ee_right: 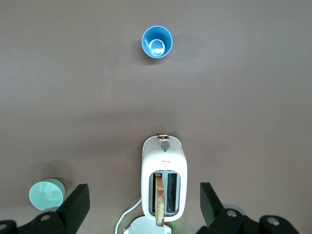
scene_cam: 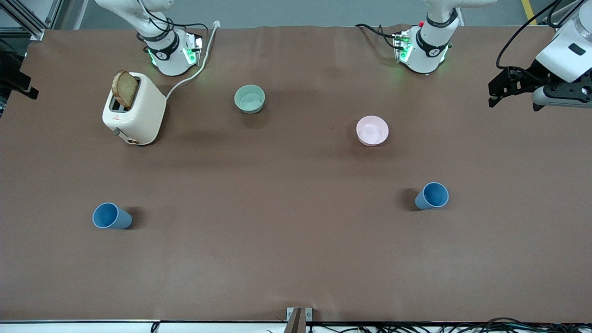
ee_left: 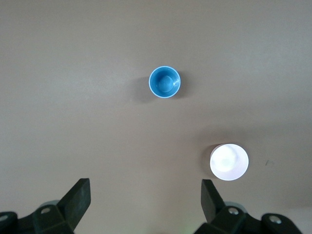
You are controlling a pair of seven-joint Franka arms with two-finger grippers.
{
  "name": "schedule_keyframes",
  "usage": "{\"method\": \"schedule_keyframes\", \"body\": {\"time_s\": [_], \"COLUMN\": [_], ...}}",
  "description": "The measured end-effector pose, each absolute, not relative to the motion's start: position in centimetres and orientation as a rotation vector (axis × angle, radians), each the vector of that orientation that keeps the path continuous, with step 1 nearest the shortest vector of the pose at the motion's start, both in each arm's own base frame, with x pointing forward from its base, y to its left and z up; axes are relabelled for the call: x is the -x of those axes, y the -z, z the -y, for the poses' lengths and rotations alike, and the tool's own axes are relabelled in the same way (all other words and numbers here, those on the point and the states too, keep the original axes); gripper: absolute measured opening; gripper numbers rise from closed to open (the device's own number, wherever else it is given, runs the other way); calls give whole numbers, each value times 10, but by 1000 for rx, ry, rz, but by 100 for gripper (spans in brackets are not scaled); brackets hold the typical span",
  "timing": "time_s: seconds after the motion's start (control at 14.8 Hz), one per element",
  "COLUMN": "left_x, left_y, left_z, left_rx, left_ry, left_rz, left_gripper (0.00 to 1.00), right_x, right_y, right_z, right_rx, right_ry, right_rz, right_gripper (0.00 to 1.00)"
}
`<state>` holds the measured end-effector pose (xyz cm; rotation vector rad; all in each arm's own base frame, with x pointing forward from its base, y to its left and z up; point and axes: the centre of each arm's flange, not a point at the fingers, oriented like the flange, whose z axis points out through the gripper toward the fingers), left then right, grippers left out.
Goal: Stack blue cups with both arms
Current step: 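Reach the left gripper down to the blue cup beside the pink bowl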
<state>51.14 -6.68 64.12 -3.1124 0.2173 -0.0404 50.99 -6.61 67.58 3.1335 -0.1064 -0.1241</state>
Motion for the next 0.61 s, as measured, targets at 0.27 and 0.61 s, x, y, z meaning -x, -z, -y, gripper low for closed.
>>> {"method": "schedule_keyframes", "body": {"time_s": [0.27, 0.61], "left_x": [-528, -601], "left_y": [-621, -492], "left_z": [65, 53], "left_rx": [3114, 3125], "left_ry": [-19, -113], "left_rz": [-210, -170], "left_gripper": [100, 100], "right_x": [-511, -517], "right_y": [-677, -676], "right_z": [65, 65], "right_rx": [-3133, -3131], "right_ry": [104, 46], "right_rz": [101, 97], "right_gripper": [100, 100]}}
